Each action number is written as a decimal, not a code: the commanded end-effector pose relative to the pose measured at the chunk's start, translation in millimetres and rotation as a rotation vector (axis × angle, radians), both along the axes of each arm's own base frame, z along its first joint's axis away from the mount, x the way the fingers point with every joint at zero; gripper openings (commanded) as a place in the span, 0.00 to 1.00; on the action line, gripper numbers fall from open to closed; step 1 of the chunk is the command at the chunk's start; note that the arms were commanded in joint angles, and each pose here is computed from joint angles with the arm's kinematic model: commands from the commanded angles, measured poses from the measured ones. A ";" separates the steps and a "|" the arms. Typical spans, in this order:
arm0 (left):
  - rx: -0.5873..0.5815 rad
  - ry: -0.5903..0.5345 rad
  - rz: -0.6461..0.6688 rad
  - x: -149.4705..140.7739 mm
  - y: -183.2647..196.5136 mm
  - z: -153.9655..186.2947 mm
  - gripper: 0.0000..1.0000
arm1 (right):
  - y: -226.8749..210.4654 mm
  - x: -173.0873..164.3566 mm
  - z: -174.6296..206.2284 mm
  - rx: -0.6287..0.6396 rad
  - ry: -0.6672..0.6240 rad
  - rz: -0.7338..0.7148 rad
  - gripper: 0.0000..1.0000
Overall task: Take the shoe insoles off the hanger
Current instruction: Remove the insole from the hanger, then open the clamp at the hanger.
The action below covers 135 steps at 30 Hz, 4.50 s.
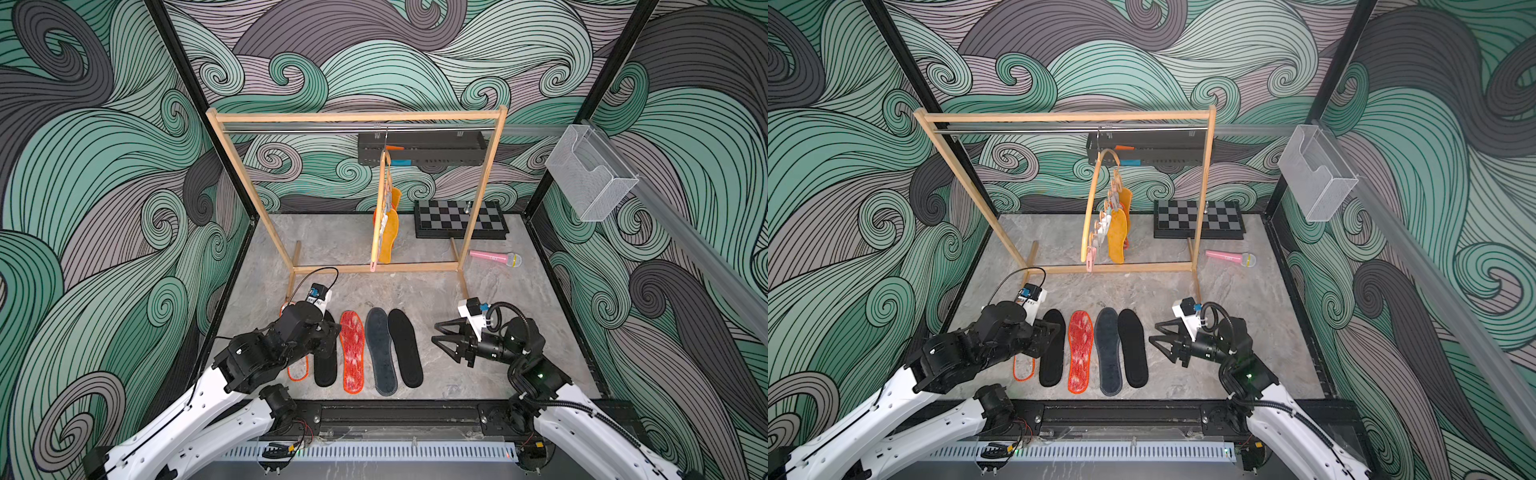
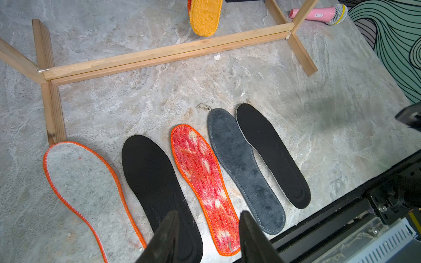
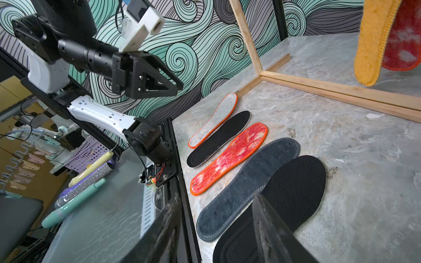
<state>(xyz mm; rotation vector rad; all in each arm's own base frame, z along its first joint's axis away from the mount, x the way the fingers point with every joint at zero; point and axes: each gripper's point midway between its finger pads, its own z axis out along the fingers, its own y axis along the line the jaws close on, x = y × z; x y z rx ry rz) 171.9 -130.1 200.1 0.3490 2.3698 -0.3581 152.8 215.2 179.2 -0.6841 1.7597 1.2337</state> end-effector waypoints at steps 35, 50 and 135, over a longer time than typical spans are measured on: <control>-0.434 -0.067 -0.143 120.4 -100.2 -11.7 0.61 | -16.1 -9.6 -40.4 0.019 0.008 -0.086 0.56; -0.311 -0.202 -0.177 258.8 -78.8 -14.2 0.59 | -16.6 -10.5 -40.5 0.019 0.010 -0.088 0.56; -0.600 -0.096 -0.810 260.8 -153.8 -32.5 0.00 | 16.8 90.4 31.7 -0.108 -0.112 -0.243 0.65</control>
